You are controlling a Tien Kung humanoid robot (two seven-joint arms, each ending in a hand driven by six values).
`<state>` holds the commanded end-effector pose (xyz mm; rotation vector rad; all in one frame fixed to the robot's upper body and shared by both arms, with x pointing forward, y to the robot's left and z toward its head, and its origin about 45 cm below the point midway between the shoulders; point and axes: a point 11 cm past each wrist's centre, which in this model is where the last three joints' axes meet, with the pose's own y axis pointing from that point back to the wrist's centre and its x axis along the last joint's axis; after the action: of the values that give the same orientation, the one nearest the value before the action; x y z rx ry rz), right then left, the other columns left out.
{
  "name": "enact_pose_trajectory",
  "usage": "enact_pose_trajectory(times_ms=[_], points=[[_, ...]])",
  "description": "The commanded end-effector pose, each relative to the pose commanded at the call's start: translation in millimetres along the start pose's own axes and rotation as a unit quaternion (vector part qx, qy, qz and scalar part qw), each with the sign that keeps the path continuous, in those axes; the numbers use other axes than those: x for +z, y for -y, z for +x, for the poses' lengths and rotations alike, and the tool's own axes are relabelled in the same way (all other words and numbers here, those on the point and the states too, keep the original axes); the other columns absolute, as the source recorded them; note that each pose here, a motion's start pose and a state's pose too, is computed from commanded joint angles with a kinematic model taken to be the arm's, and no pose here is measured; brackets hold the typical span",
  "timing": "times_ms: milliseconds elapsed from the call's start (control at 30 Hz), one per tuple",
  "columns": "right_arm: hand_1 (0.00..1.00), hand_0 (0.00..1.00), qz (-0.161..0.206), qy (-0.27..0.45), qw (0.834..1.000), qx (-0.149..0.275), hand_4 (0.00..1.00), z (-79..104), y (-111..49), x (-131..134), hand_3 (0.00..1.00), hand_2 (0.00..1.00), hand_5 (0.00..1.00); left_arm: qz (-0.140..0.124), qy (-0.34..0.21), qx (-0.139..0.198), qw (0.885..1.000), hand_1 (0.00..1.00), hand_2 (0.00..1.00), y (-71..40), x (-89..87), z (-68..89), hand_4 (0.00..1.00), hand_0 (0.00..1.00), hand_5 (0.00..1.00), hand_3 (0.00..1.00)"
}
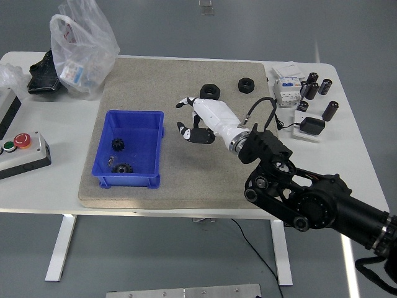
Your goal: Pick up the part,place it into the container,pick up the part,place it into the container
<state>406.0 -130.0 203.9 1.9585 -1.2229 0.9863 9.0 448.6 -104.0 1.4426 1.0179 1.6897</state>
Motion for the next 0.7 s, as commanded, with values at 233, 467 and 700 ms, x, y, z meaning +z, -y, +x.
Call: enact_pose_trajectory(times_ms=[233, 467, 700], points=[[0.77, 0.639, -0.006, 0.119, 0.992, 0.033, 0.872, 19.9, -16.5, 40.8, 0.785, 0.786, 0.583, 0.0, -0.001, -0.002, 1.0, 0.595, 0.588, -0.2, -0.3, -1.8, 0.642, 0.656, 0.235, 0.664], [0.755, 0.674, 0.011, 0.212, 0.973, 0.085, 0.89, 42.0, -36.9, 64.1, 0.777, 0.767, 0.602, -0.001, -0.001, -0.003, 1.0, 0.595, 0.587, -0.3, -0.2, -2.8, 0.642, 0.656, 0.235, 0.663], [0.742, 0.676, 0.0, 0.253, 0.963, 0.095, 0.893, 38.6, -49.1, 79.2, 0.764, 0.744, 0.603, -0.006, 0.0, -0.002, 1.0, 0.594, 0.587, -0.3, 4.0, -1.8, 0.642, 0.656, 0.234, 0.664]])
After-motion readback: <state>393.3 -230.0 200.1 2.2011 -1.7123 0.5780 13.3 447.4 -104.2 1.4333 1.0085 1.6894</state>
